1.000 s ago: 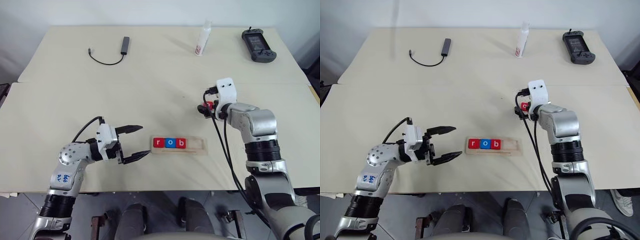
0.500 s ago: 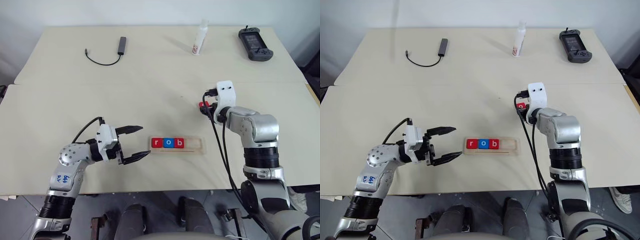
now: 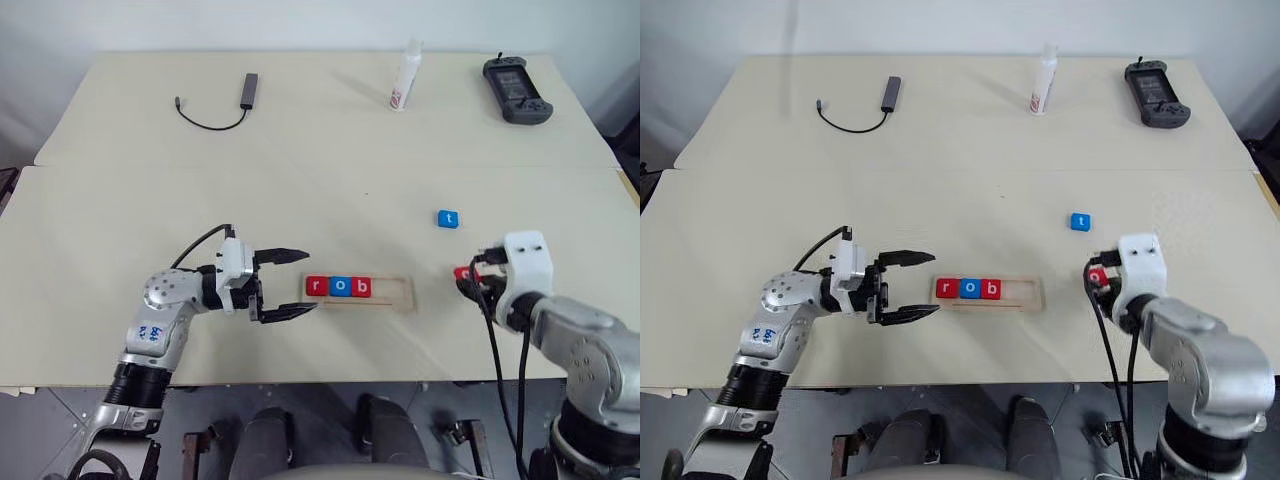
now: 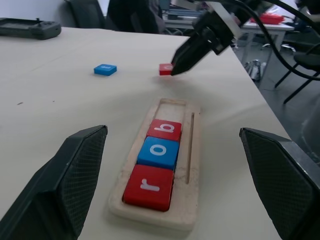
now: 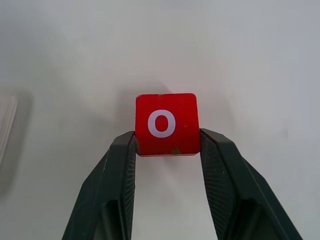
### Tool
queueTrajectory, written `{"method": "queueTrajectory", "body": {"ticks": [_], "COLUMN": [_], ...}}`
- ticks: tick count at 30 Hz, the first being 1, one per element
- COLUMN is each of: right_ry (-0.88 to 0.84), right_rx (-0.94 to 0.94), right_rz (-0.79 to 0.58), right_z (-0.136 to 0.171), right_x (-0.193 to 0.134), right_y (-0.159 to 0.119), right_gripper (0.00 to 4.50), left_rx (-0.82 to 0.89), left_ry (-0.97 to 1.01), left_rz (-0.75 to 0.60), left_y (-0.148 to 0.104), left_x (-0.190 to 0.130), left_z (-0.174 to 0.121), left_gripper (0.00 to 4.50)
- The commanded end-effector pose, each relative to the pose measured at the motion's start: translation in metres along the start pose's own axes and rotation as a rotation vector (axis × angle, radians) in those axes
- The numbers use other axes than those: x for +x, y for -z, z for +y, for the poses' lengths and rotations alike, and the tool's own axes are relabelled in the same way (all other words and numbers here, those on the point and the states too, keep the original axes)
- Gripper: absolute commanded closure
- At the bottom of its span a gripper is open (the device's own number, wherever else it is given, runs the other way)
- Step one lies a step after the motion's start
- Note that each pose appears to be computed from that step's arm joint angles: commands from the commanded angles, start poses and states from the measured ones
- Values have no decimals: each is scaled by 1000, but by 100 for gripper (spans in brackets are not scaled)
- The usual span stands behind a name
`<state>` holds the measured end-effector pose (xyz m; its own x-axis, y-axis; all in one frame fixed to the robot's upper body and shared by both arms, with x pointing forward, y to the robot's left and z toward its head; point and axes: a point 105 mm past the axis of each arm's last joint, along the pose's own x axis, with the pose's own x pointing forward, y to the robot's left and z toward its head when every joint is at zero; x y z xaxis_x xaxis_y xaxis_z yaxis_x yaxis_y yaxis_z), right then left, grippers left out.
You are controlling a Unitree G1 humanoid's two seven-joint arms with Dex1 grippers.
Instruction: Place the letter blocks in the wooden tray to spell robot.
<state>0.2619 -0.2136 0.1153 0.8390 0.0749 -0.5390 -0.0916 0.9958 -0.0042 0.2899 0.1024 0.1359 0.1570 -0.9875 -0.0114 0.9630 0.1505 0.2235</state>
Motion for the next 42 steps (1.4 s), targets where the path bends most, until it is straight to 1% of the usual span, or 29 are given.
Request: {"method": "queueTrajectory", "body": {"ticks": [1,2,3,6,7,8,9,10,12,13,14,15,16,19,23,26,28,30,32,33,35,38,41,42], "right_ry": [10,-4,-14,-43,-78,-115,-143,-194,-256,-322,-372,-413,-488,-606,-673,-694,-735,-770,-780,-785,-801,-867,-922,-926], "right_rx": [28,33,33,-18,-106,-188,-247,-345,-448,-587,-688,-764,-827,-869,-908,-933,-941,-913,-932,-942,-953,-946,-939,-942], "right_rz": [-41,-39,-39,-18,-25,-32,-34,-33,-26,-40,-44,-43,-39,-42,-38,24,46,45,33,24,-14,-83,-99,-76], "right_z": [5,8,9,3,-5,-9,-12,-16,-19,-20,-21,-21,-25,-34,-38,-45,-45,-41,-40,-38,-30,-3,21,30], "right_x": [-6,-6,-6,-9,-11,-14,-15,-17,-17,-17,-16,-16,-9,7,23,34,35,35,35,34,30,18,11,11], "right_y": [0,1,2,-1,-8,-14,-17,-21,-22,-24,-24,-22,-22,-24,-27,-23,-21,-23,-28,-31,-43,-61,-66,-64], "right_gripper": [269,230,200,94,71,36,36,36,36,36,36,36,36,36,36,96,161,230,298,306,306,306,306,306], "left_rx": [26,27,28,32,34,35,36,37,39,41,42,43,47,54,54,56,59,62,63,64,63,60,56,54], "left_ry": [26,28,29,26,17,10,5,-2,-9,-16,-21,-24,-40,-64,-78,-90,-97,-103,-108,-111,-117,-122,-124,-123], "left_rz": [-17,-17,-17,-15,-12,-10,-9,-6,-4,-3,-2,-1,-2,-1,7,14,17,20,22,22,22,21,19,17], "left_y": [-4,-4,-4,-3,-2,-2,-2,-1,-1,-1,-1,-1,-2,-5,-7,-10,-11,-12,-13,-14,-14,-14,-13,-13], "left_x": [0,0,0,-2,-3,-5,-5,-7,-8,-10,-11,-11,-12,-14,-17,-20,-21,-21,-22,-22,-22,-22,-21,-20], "left_z": [0,1,1,1,1,1,1,1,1,0,-1,-1,-2,-6,-11,-13,-14,-14,-14,-14,-14,-15,-16,-17], "left_gripper": [0,0,0,0,0,0,0,0,0,0,0,0,0,0,0,0,0,0,0,0,0,0,0,0]}}
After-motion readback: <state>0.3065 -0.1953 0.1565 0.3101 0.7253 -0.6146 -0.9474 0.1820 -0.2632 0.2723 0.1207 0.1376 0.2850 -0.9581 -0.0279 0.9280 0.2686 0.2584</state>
